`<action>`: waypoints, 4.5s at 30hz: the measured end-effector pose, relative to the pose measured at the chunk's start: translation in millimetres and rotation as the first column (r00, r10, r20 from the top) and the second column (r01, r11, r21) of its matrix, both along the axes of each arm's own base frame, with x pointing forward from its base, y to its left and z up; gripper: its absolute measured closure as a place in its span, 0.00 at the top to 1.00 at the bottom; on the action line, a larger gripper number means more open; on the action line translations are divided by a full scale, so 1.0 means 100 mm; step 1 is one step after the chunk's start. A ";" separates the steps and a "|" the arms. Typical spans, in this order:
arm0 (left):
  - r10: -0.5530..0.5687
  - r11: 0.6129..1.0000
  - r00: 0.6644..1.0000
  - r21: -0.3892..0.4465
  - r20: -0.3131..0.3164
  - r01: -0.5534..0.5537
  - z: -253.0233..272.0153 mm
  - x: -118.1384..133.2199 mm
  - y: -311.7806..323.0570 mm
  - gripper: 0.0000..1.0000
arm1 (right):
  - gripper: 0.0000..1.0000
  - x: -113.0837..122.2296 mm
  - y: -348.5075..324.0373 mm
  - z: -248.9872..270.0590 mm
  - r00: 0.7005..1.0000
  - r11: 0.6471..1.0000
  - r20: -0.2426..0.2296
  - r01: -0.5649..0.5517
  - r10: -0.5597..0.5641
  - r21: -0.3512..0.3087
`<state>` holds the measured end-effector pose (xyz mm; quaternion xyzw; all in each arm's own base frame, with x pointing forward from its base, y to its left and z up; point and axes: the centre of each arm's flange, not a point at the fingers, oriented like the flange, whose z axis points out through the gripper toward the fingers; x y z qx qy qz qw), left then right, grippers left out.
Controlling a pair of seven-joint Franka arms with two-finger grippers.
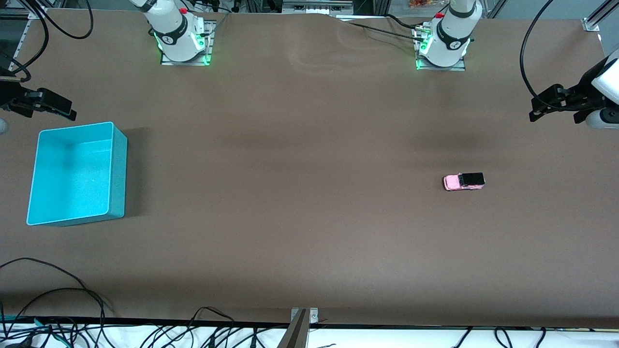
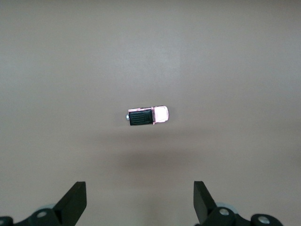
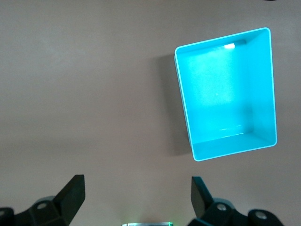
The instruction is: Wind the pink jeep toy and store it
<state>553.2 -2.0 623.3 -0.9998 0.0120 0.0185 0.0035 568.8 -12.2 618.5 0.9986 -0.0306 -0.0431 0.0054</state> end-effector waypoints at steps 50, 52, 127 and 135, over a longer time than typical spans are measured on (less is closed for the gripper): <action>0.013 1.000 0.998 -0.003 -0.063 -0.014 -0.18 0.04 0.08 1.00 | 1.00 0.00 0.01 -0.01 1.000 1.000 -0.005 -0.001 0.001 0.001; 0.014 1.000 0.997 -0.003 -0.069 -0.014 -0.20 0.04 0.09 1.00 | 1.00 0.00 0.01 -0.01 1.000 1.000 -0.005 -0.001 0.001 0.001; -0.852 0.522 0.522 -0.025 0.025 0.853 -3.46 -0.16 0.10 1.00 | 1.00 0.01 0.04 -0.05 1.000 1.000 -0.014 -0.018 0.018 0.003; -0.977 0.214 0.214 0.023 0.016 0.977 -3.65 -0.09 0.08 1.00 | 1.00 0.00 0.04 -0.05 1.000 1.000 -0.014 -0.019 0.020 0.003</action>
